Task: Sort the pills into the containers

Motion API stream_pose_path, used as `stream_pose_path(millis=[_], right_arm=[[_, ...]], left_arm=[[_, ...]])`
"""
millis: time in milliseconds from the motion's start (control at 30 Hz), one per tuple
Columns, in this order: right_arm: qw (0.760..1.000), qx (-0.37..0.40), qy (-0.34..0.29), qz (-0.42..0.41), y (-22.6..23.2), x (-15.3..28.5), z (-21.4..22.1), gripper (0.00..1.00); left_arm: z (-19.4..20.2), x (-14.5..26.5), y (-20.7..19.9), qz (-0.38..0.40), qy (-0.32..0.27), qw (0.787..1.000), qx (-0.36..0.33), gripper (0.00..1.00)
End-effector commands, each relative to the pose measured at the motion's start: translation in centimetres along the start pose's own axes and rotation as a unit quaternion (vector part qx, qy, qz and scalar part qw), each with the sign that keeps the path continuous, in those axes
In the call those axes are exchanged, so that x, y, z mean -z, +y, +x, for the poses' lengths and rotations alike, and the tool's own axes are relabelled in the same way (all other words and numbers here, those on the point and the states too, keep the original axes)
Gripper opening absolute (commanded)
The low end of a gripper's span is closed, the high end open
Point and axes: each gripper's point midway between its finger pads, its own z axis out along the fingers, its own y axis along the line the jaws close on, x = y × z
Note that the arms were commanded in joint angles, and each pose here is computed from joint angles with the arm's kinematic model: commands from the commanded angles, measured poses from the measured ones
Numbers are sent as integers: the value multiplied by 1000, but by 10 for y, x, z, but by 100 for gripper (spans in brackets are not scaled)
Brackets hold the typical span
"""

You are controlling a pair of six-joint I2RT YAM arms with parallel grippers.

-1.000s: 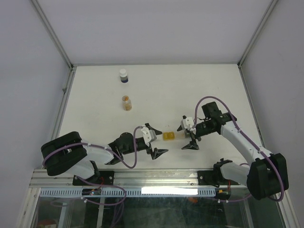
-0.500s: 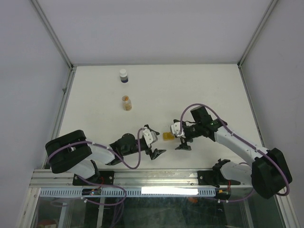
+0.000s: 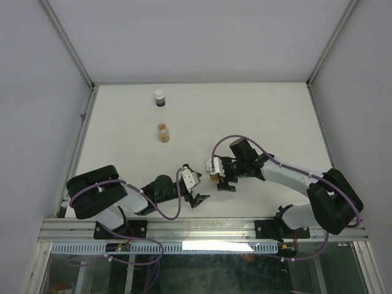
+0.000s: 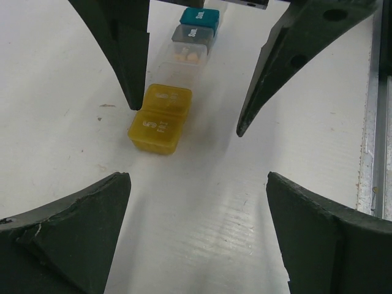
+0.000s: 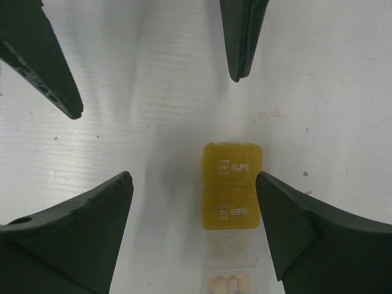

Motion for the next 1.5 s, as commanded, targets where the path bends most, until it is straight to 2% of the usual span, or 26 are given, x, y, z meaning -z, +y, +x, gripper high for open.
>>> stream_pose_path(millis=[0,200,533,633,733,900,1033,1200,1367,1467], right_arm=[[998,14,-12,57,-37,1,-21,84],[999,8,-6,51,-37,-8,-19,81],[999,-14,10,42,-39,-20,-13,63],[999,-17,9,43,-40,-21,-14,56],[999,-20,13,45,-41,-20,-13,44],[998,-37,3,52,-44,-14,-19,34],[993,-86,-29,72,-54,-1,-32,32],[974,-189,-62,104,-74,15,-47,30],[926,-323,-40,190,-107,18,-34,28],[899,-382,-42,209,-115,16,-29,18]], left_arm=[[-18,0,5,-9,-40,999,-9,96],[-18,4,5,-12,-48,999,1,96],[-17,6,5,-14,-47,999,4,95],[-16,6,5,-13,-47,999,4,94],[-18,6,4,-13,-51,999,5,94],[-27,10,5,-20,-71,997,23,94],[-41,12,21,-68,-100,989,86,99],[-65,15,33,-72,-144,966,202,99],[-70,12,48,-98,-169,930,313,97],[-68,5,54,-111,-180,901,378,96]])
